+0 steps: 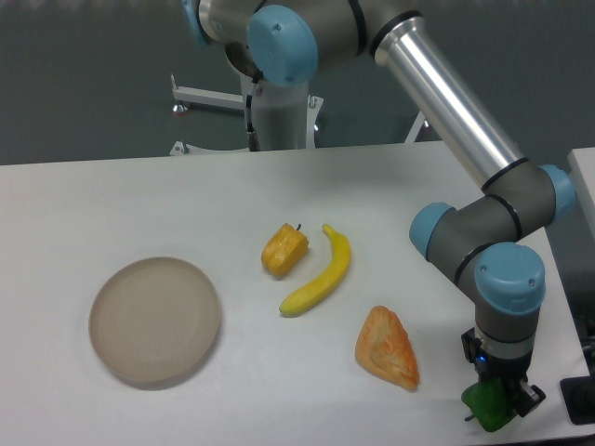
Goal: Place the green pepper on the table
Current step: 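Lift the green pepper in the gripper up from the table edge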
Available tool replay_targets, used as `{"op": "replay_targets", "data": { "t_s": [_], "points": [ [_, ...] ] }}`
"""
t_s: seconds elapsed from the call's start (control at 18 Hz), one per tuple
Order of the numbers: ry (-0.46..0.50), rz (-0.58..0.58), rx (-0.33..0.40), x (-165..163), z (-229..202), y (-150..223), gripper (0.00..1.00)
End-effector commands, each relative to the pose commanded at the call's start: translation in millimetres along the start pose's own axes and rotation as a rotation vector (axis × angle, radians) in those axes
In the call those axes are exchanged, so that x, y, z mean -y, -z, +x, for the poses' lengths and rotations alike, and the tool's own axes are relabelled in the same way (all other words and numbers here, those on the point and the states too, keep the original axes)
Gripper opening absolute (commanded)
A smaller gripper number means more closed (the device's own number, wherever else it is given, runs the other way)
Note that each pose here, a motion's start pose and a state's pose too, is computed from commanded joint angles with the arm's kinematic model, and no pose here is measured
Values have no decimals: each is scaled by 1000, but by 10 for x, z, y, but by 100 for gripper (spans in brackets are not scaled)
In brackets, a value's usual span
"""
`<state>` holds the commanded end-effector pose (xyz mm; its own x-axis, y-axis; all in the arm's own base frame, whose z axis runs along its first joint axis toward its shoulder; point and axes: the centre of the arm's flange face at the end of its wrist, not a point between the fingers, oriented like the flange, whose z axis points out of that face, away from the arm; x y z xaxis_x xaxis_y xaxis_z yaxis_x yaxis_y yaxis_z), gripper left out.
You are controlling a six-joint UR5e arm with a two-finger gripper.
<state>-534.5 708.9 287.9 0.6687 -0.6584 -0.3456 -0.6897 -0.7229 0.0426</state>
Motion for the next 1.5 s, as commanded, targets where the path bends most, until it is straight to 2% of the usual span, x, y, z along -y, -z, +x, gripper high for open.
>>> {"op": "replay_targets", "data": {
  "t_s": [0.39, 0.56, 0.94, 1.17, 1.39, 1.5],
  "points": [
    [3, 2, -2, 0, 11, 43, 41],
    [0, 5, -30, 26, 36, 117, 41],
    [1, 16, -106, 27, 214, 586, 41],
    [6, 46, -143, -89, 399, 820, 41],
    [35, 49, -204, -376, 695, 951, 41],
    [52, 88, -224, -516, 825, 1003, 41]
  ]
}}
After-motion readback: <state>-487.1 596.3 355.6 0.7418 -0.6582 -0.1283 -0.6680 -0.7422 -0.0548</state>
